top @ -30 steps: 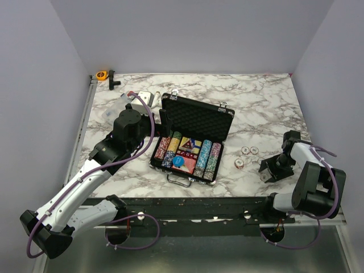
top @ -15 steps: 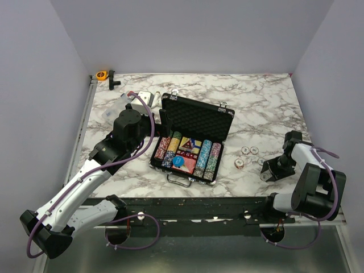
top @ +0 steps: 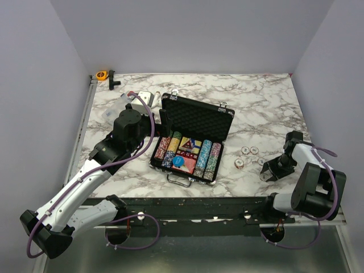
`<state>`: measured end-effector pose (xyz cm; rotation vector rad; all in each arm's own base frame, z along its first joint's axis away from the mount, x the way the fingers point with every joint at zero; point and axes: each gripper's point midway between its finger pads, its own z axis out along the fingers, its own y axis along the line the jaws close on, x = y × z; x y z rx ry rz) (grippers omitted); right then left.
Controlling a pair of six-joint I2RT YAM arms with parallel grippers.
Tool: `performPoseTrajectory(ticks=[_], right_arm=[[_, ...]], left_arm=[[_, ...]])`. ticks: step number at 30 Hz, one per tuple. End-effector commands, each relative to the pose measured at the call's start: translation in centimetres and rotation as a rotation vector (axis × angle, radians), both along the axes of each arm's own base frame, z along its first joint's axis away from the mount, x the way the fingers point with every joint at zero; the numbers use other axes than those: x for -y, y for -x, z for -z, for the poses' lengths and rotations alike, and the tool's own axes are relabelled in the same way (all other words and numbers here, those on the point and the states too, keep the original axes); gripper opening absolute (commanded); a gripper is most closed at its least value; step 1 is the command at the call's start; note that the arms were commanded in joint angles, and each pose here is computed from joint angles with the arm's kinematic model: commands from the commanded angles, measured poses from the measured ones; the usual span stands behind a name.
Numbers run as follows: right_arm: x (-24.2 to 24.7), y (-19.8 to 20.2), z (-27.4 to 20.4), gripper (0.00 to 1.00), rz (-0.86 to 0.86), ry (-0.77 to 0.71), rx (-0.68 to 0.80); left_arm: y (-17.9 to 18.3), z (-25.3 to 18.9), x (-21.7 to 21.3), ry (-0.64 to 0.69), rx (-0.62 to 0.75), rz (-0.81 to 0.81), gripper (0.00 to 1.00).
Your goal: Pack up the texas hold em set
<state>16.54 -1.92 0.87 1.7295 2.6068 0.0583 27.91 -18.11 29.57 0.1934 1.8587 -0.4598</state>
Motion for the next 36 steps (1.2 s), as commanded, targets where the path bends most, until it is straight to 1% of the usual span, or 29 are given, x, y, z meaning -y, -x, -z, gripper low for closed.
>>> performPoseTrajectory(ticks=[1,5,10,12,16,22,25,29,36], right_arm=[[-0.3,-3.7,1.2,0.23,-0.082,-0.031,0.181],[-1.2,-5.0,0.1,0.23,-0.156,-0.059,0.252],[-1.4,-6.9,-1.8,0.23,-0.250,-0.022,0.331],[-2.1,-7.6,-2.3,0.23,-0.283,-0.058,0.367],[-2.8,-8.2,-2.3,0.23,-0.322,-0.073,0.373],[-3.1,-9.8,-4.2,0.24,-0.382,-0.046,0.433],[-3.5,-10.1,-4.8,0.24,-0.425,-0.048,0.445],[-5.5,-10.1,-5.4,0.24,-0.511,-0.079,0.443],[-9.3,-8.4,-5.0,0.24,-0.623,-0.150,0.366]], left_arm=[[0.0,-0.7,0.3,0.006,0.011,0.007,0.97],[-0.1,-0.5,0.5,0.006,0.003,0.011,0.97],[-0.1,-0.4,0.7,0.013,-0.001,0.021,0.98],[-0.1,-0.5,0.7,0.014,-0.002,0.021,0.98],[0.0,-0.4,0.8,0.013,-0.008,0.024,0.97],[0.0,-0.4,0.9,0.015,-0.012,0.027,0.97],[0.0,-0.4,0.9,0.016,-0.011,0.029,0.97],[0.0,-0.3,0.9,0.015,-0.014,0.031,0.97],[0.0,-0.3,1.1,0.017,-0.016,0.035,0.97]])
